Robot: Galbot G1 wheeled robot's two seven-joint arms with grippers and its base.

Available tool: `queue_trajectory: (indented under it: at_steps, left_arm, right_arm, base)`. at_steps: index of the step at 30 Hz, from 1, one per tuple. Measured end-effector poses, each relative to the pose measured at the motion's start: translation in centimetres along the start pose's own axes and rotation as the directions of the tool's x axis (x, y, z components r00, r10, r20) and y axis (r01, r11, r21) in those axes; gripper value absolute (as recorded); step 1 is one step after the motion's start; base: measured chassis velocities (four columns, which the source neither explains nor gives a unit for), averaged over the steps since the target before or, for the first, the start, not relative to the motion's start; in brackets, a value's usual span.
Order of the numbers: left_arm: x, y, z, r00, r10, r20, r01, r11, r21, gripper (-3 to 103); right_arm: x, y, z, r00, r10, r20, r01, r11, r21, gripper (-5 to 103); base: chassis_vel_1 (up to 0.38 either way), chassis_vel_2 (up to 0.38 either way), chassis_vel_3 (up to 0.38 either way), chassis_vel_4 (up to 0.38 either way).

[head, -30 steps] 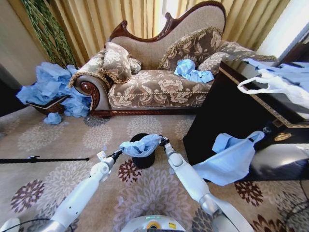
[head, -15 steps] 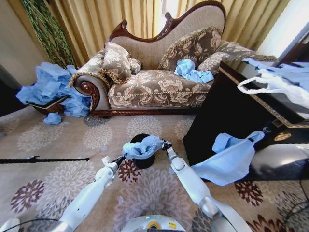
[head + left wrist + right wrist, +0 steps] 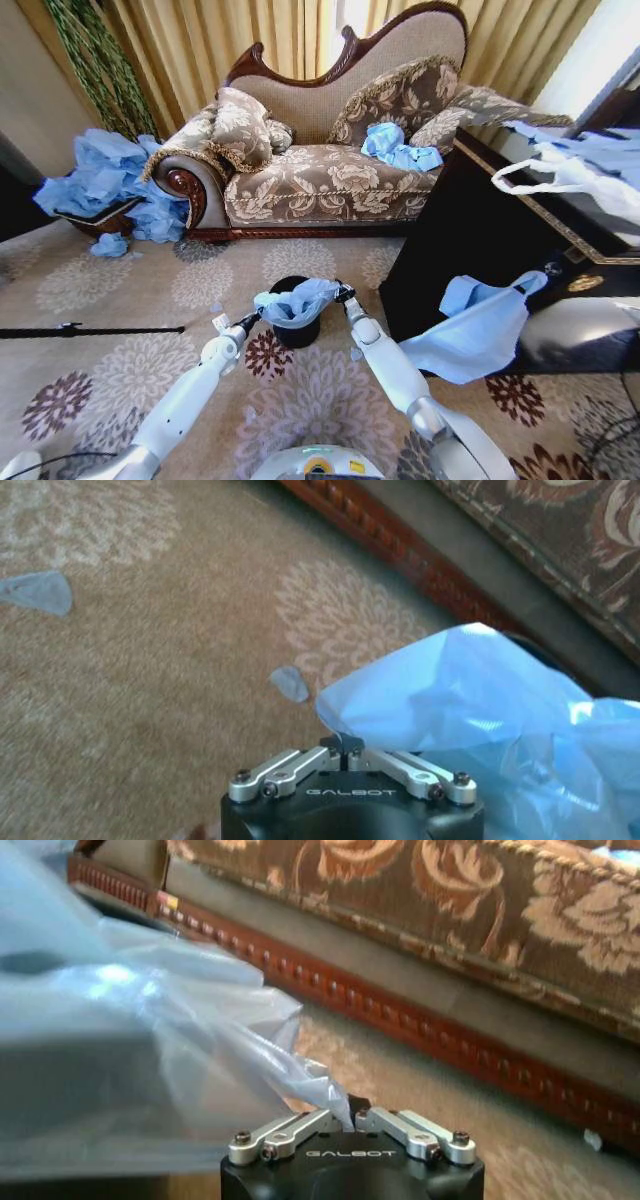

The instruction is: Place a garbage bag over the trash bin.

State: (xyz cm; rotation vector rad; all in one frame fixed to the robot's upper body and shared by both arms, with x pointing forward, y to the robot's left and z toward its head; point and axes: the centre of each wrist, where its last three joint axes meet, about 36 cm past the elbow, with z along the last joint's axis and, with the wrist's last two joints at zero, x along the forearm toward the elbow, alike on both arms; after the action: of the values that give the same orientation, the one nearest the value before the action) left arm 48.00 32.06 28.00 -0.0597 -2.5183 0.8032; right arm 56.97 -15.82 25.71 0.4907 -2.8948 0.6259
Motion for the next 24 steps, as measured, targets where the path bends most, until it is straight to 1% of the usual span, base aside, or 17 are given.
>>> queue_trajectory:
  at_steps: [3,4,5,8,9,11,12,15,17,20,21,24]
  left_arm:
    - [0.3,0.1,-0.1,1.0,0.002,0.0,-0.002,1.0,-0.006,0]
    - [0.4,0.1,-0.3,1.0,0.004,0.0,-0.004,1.0,-0.011,0]
    - [0.4,0.1,-0.3,1.0,0.004,0.0,-0.004,1.0,-0.011,0]
    - [0.9,-0.1,-0.6,1.0,0.017,0.001,-0.017,1.0,-0.022,0]
    - [0.9,-0.1,-0.6,1.0,0.017,0.001,-0.017,1.0,-0.022,0]
    - [1.3,-0.3,-0.7,1.0,0.027,0.001,-0.027,0.999,-0.024,0]
    - [1.3,-0.3,-0.7,1.0,0.027,0.001,-0.027,0.999,-0.024,0]
    - [1.6,-0.4,-1.0,0.999,0.035,0.003,-0.035,0.999,-0.028,0]
    - [1.7,-0.4,-1.2,0.999,0.038,0.005,-0.038,0.999,-0.028,0]
    - [1.8,-0.7,-1.5,0.999,0.046,0.009,-0.046,0.999,-0.028,0]
    - [1.8,-0.7,-1.5,0.999,0.046,0.009,-0.046,0.999,-0.028,0]
    - [1.8,-0.8,-1.7,0.999,0.049,0.011,-0.049,0.998,-0.03,0]
  right_arm:
    - [1.0,-0.7,0.3,1.0,0.001,0.015,-0.001,1.0,0.012,0]
    - [1.5,-1.1,0.6,0.999,-0.003,0.032,0.002,1.0,0.018,5]
    - [1.5,-1.1,0.6,0.999,-0.003,0.032,0.002,1.0,0.018,5]
    - [3.2,-2.5,1.1,0.994,-0.036,0.105,0.033,0.999,0.035,22]
    - [3.2,-2.5,1.1,0.994,-0.036,0.105,0.033,0.999,0.035,22]
    - [4.5,-2.9,1.2,0.986,-0.068,0.152,0.06,0.997,0.056,33]
    - [4.5,-2.9,1.2,0.986,-0.068,0.152,0.06,0.997,0.056,33]
    - [5.7,-2.8,1.1,0.975,-0.1,0.2,0.084,0.993,0.087,49]
    - [5.9,-2.7,1.0,0.971,-0.105,0.213,0.086,0.991,0.098,49]
    - [6.7,-3.2,0.6,0.962,-0.111,0.249,0.078,0.987,0.139,65]
    - [6.7,-3.2,0.6,0.962,-0.111,0.249,0.078,0.987,0.139,65]
    - [8.5,-4.0,0.7,0.958,-0.118,0.26,0.076,0.983,0.168,82]
  base:
    - [0.0,0.0,0.0,0.0]
    - [0.0,0.0,0.0,0.0]
    - [0.0,0.0,0.0,0.0]
    - [0.0,0.0,0.0,0.0]
    - [0.0,0.0,0.0,0.0]
    - [0.0,0.0,0.0,0.0]
    - [0.0,0.0,0.0,0.0]
    - [0.0,0.0,0.0,0.0]
    - [0.0,0.0,0.0,0.0]
    - [0.0,0.0,0.0,0.0]
    - [0.0,0.0,0.0,0.0]
    - [0.0,0.0,0.0,0.0]
